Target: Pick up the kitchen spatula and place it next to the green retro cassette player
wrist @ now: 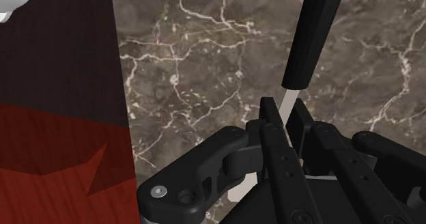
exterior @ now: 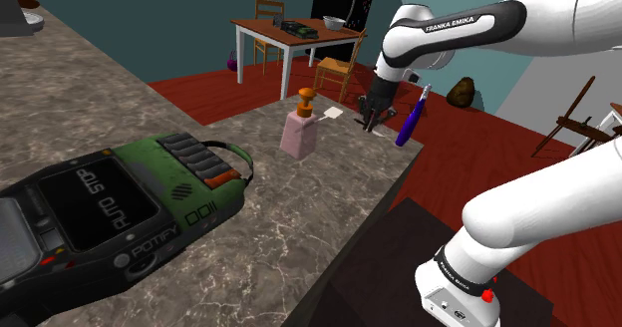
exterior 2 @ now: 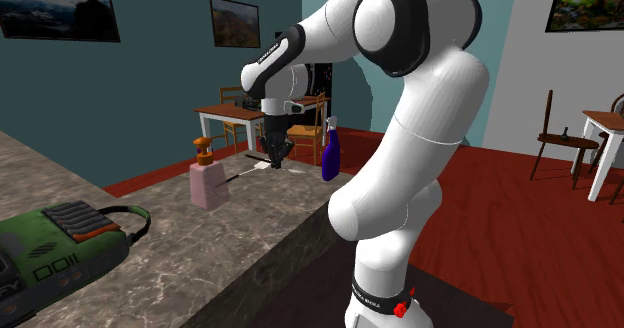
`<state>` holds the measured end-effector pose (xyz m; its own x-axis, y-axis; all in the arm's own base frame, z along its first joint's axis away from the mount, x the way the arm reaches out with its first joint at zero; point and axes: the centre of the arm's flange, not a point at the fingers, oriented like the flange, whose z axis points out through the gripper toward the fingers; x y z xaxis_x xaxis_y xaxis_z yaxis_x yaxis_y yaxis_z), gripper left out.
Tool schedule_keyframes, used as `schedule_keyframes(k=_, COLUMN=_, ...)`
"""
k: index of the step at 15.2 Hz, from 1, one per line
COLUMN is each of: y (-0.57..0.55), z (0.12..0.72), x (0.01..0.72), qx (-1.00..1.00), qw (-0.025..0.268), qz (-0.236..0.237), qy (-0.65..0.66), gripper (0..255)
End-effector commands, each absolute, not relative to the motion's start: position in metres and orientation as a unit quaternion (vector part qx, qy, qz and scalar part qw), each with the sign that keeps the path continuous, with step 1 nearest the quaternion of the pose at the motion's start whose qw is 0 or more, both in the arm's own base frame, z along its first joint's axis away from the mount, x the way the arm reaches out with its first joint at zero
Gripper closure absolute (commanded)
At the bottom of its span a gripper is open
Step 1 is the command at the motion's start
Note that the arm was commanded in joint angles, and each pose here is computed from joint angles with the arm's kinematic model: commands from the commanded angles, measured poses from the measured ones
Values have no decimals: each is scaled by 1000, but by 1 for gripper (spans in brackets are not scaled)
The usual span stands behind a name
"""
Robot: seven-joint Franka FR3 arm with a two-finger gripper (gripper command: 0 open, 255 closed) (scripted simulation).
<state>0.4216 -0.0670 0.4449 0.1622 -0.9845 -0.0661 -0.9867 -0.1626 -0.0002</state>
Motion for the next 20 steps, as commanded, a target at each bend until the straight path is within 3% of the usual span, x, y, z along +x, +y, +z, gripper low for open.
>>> schedule_keyframes(k=1, y=-66, z=455, x=422, qx=-762, qw=21, qz=25, qy=647, gripper=255)
schedule_keyframes(k=11, y=-66, z=507, x=422, qx=-762, qw=21, qz=25, qy=647, gripper=255)
schedule_keyframes(k=20, y=46, z=507, x=382, qx=-762, qw=21, qz=25, qy=647, gripper=255)
